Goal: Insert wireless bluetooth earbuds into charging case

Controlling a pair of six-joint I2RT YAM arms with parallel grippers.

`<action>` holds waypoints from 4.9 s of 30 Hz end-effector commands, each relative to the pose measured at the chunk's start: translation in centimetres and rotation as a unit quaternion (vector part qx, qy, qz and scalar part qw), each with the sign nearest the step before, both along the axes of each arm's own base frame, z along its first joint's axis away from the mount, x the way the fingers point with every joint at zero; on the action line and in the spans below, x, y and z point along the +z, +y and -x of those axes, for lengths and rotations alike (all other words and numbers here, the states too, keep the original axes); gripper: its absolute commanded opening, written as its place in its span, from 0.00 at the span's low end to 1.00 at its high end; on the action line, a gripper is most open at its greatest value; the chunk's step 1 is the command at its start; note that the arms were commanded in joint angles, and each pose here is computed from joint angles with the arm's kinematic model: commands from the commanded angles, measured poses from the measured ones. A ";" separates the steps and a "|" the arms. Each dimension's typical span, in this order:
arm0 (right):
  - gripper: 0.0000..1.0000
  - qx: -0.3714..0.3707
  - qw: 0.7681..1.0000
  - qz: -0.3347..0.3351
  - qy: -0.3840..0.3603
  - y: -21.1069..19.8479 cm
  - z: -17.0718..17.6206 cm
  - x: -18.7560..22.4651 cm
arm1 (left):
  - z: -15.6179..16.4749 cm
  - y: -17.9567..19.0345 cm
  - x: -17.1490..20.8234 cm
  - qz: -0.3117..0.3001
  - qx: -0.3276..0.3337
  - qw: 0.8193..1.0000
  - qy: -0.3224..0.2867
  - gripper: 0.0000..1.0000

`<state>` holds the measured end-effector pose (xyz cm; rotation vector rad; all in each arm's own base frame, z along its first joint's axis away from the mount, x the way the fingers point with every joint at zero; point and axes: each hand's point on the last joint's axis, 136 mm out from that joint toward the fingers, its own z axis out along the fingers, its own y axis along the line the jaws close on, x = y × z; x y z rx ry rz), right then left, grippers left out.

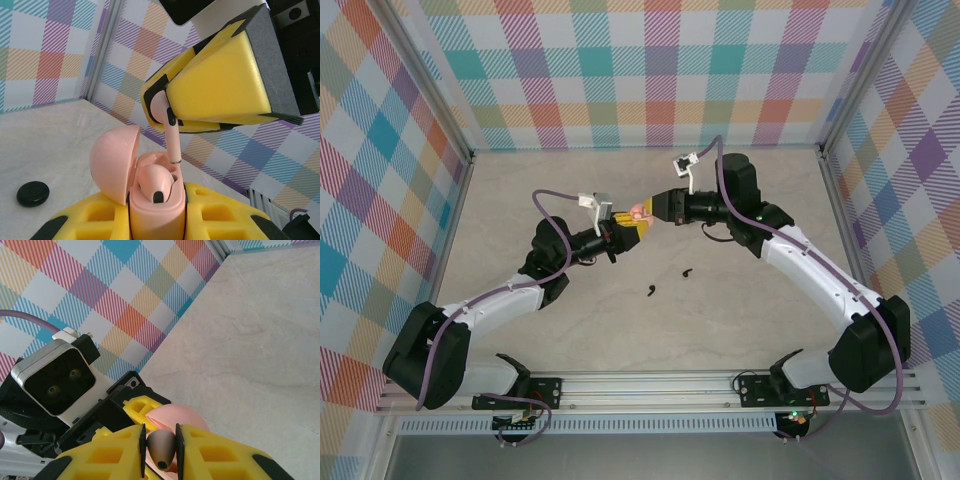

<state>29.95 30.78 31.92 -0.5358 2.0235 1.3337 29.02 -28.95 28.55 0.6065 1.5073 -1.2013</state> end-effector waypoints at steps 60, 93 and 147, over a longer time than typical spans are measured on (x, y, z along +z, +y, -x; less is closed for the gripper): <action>0.40 0.003 0.998 0.055 -0.034 -0.3 1.0 0.0 | 0.7 -0.2 2.1 -0.005 -0.004 1.000 -0.012 0.15; 0.40 -0.061 0.993 0.103 0.018 -5.5 -1.3 -4.3 | 2.8 -1.0 3.3 -0.021 -0.066 0.996 -0.053 0.14; 0.30 0.088 0.995 -0.006 -0.053 -2.8 2.3 0.7 | 4.5 -3.4 4.3 -0.010 -0.160 0.985 -0.059 0.14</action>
